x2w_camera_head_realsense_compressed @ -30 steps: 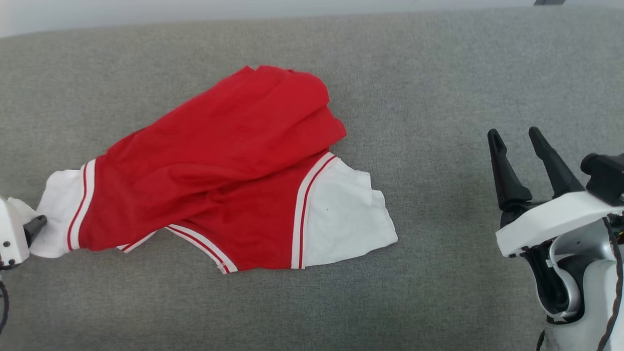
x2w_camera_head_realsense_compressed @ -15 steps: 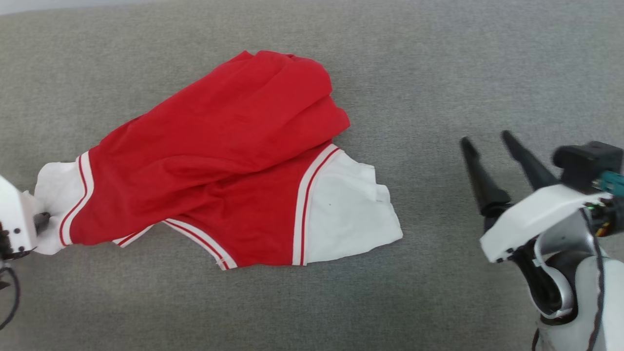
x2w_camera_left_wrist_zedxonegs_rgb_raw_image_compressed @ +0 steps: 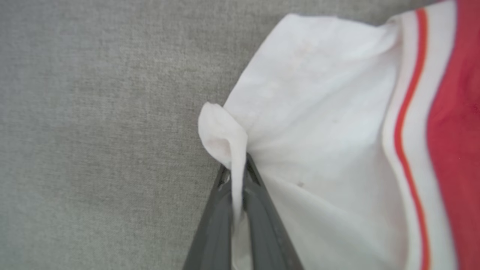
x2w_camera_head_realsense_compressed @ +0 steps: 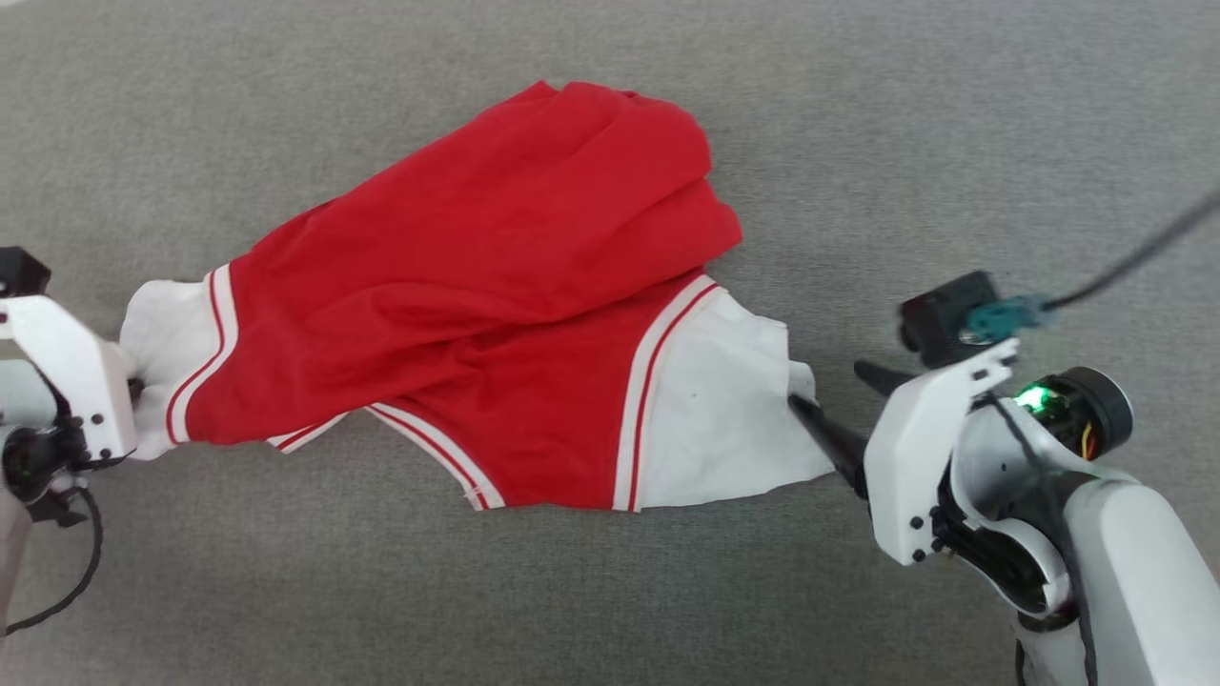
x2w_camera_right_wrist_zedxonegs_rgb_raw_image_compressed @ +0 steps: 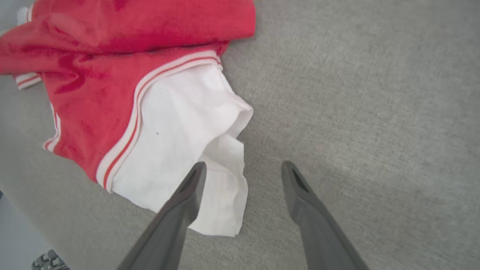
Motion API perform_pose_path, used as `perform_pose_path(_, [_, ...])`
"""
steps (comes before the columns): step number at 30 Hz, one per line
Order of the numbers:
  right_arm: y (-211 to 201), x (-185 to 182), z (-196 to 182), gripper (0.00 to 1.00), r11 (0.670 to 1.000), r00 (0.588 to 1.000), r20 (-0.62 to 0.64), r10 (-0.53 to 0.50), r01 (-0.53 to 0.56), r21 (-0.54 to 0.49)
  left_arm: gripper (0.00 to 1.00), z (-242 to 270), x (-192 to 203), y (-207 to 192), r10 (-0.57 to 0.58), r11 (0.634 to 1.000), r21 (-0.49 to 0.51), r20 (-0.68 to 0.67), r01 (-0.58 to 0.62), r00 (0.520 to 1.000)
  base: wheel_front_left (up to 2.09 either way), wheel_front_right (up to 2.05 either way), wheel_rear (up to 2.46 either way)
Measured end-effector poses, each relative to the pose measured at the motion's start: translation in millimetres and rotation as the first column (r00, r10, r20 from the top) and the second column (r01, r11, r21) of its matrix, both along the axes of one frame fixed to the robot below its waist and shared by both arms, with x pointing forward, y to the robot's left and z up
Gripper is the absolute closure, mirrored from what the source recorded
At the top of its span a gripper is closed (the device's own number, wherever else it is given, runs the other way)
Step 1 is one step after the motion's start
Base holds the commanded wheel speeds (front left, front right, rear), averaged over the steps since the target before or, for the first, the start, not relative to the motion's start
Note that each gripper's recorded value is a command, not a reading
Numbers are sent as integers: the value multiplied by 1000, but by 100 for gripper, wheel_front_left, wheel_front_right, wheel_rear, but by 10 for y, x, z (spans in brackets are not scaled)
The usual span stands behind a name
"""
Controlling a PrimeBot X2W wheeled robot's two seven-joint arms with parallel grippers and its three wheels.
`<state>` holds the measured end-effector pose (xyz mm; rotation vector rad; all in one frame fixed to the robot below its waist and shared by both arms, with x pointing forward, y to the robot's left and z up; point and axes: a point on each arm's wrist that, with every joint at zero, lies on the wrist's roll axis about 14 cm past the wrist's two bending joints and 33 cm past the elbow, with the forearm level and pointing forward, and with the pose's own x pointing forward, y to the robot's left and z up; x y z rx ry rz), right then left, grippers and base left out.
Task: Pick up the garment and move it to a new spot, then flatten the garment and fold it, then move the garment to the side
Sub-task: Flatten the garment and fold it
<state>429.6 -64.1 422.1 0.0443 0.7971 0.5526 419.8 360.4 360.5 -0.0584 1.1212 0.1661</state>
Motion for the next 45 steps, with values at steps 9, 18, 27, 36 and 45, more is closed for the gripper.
perform_pose_path(9, [191,-87,-381,0,976,977,-134,166,-182,-123,100,-19,-2,-4,12,1000,-18,19,-12,1000,0,0,0])
perform_pose_path(18, [287,16,-534,100,961,960,-181,215,-241,-137,100,24,3,-16,-2,1000,-20,46,3,999,0,0,0])
perform_pose_path(27, [229,287,-84,100,982,981,-91,171,-178,-70,100,350,154,-34,-42,999,-28,123,45,992,0,0,0])
perform_pose_path(36, [15,499,729,100,995,990,98,97,-96,-12,100,927,254,-79,-102,993,-29,213,111,972,0,0,0])
perform_pose_path(45, [-137,564,1628,100,996,956,294,8,-35,85,100,1762,419,-242,-149,986,-15,375,167,915,0,0,0])
